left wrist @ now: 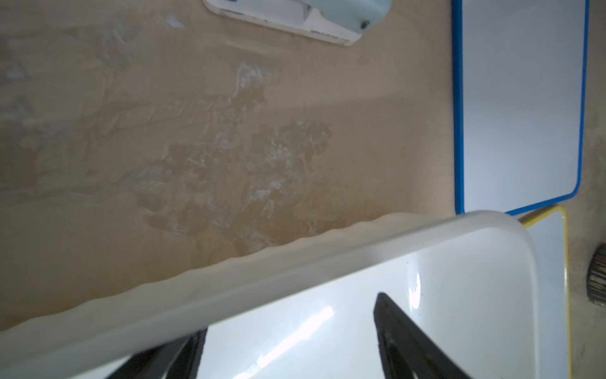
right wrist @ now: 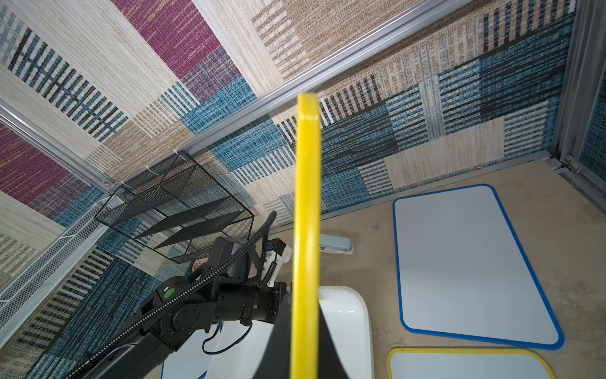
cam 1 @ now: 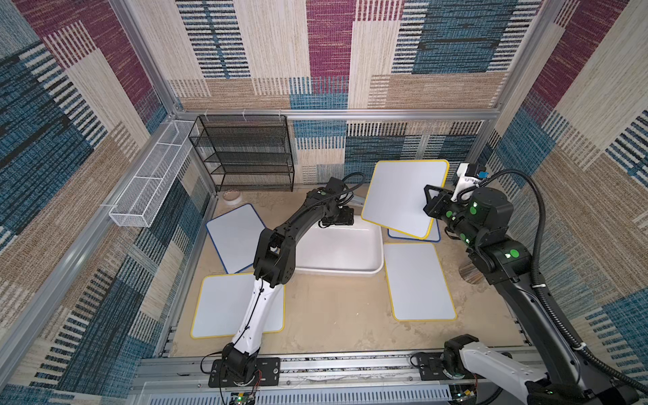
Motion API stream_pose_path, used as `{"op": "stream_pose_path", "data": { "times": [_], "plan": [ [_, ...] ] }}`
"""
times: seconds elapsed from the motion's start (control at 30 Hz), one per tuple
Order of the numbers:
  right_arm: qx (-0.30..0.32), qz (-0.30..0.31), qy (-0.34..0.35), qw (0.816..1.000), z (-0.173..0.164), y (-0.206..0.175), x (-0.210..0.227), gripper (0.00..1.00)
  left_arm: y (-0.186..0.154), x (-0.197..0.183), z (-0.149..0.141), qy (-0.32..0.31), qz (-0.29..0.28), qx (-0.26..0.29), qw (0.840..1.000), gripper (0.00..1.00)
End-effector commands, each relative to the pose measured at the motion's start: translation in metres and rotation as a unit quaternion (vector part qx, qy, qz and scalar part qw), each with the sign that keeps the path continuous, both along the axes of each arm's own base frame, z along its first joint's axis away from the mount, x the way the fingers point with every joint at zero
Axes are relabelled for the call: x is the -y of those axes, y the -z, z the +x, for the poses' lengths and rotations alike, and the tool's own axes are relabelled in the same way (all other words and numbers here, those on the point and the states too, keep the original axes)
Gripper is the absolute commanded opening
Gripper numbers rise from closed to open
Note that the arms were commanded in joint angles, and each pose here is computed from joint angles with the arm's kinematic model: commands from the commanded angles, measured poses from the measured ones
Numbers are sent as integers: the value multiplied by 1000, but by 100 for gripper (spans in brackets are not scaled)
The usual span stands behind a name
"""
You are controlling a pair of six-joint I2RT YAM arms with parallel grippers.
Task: Put the whiteboard into the storage box
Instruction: Move the storage box to the center of the board, then place the whiteboard in the storage box.
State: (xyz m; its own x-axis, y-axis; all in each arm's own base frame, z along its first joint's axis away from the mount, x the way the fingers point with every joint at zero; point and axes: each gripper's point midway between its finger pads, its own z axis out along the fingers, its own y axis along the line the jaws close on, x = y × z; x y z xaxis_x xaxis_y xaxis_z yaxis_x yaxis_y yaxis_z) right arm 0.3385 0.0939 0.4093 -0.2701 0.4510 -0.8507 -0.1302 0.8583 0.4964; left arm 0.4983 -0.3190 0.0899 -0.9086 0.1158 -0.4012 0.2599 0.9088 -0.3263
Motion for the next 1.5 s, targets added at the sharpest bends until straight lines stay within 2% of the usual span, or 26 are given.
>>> {"op": "stream_pose_path", "data": {
  "times": [0.0, 0.27, 0.53, 0.7, 0.93, 1.03, 1.27, 1.47],
  "plan": [
    [33, 21, -13, 999, 2, -19, -5, 4, -26, -2, -11, 26, 0, 14, 1000, 82],
    [16, 51, -55, 997, 4, -14, -23, 3, -83, -44, -47, 33, 5, 63, 997, 87],
    [-28, 109, -110, 988, 7, 20, -48, 3, -143, -108, -87, -21, 16, 117, 993, 96],
    [-64, 139, -142, 978, 12, 47, -66, 2, -178, -123, -112, -35, 5, 142, 989, 98],
    [-100, 155, -167, 969, 17, 73, -95, 3, -223, -130, -129, -39, -17, 150, 988, 95],
    [-115, 157, -180, 964, 19, 84, -111, 3, -224, -131, -133, -38, -20, 157, 987, 94],
    [-154, 161, -194, 955, 26, 117, -136, 3, -194, -137, -141, -39, -26, 187, 981, 92],
    [-174, 169, -198, 950, 30, 139, -143, 3, -176, -135, -145, -29, -30, 182, 982, 91]
  ]
}}
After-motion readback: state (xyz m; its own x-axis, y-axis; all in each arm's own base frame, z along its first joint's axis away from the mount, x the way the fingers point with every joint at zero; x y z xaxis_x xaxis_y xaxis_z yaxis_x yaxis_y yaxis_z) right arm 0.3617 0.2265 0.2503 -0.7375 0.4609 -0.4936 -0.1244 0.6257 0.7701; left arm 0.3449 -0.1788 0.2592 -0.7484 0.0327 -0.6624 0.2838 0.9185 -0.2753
